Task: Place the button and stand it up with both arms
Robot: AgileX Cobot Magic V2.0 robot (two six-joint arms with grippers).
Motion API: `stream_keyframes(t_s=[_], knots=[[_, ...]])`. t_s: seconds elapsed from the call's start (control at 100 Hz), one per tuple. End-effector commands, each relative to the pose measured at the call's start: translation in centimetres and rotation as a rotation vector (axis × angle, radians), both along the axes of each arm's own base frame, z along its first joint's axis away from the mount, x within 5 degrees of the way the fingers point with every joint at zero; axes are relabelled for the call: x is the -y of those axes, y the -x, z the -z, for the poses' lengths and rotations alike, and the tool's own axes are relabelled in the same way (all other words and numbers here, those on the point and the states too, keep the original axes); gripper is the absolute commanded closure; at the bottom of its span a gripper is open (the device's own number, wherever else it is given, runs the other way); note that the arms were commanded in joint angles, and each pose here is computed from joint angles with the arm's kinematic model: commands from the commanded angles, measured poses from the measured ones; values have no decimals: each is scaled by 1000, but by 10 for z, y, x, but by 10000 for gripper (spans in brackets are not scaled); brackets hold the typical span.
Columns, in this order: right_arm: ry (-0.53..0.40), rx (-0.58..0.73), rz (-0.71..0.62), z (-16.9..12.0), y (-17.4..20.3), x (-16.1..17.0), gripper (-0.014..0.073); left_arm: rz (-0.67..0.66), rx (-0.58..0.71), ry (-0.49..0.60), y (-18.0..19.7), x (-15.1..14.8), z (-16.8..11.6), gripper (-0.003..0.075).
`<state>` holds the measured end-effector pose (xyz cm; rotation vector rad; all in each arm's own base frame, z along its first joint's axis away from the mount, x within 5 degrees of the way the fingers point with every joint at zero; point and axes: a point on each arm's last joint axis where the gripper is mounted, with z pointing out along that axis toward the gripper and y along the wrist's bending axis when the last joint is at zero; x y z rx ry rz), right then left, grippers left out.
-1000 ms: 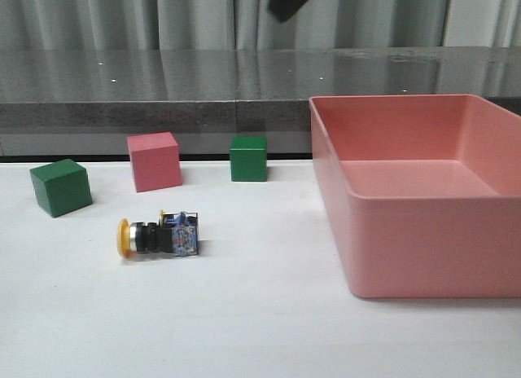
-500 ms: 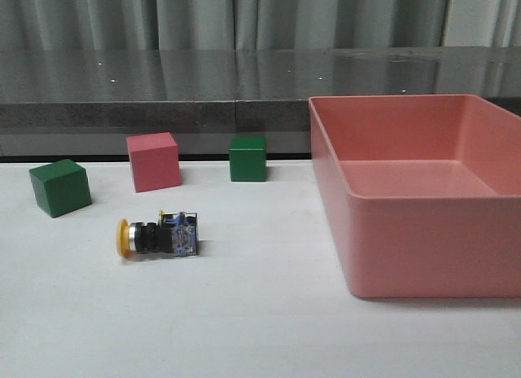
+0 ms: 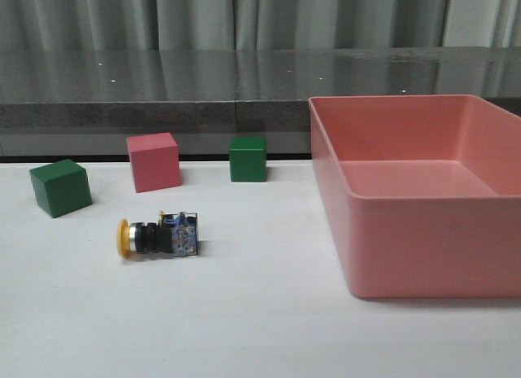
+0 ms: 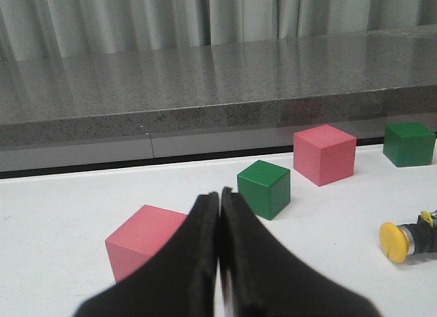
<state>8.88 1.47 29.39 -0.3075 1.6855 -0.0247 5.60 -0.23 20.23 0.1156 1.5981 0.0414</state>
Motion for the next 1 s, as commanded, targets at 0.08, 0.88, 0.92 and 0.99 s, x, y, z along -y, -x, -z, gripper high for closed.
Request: stream_keyframes(t_s=[0.08, 0.88, 0.92, 0.99], knots=[[-28, 130, 12, -8, 20, 3, 656, 6, 69, 17, 0, 1, 6, 740], [-24, 109, 2, -4, 23, 2, 656, 6, 286, 338, 5, -3, -20, 740], [-24, 109, 2, -4, 23, 2, 656, 10, 282, 354, 5, -3, -26, 740], [-24, 109, 2, -4, 23, 2, 656, 24, 211, 352, 5, -1, -35, 740]])
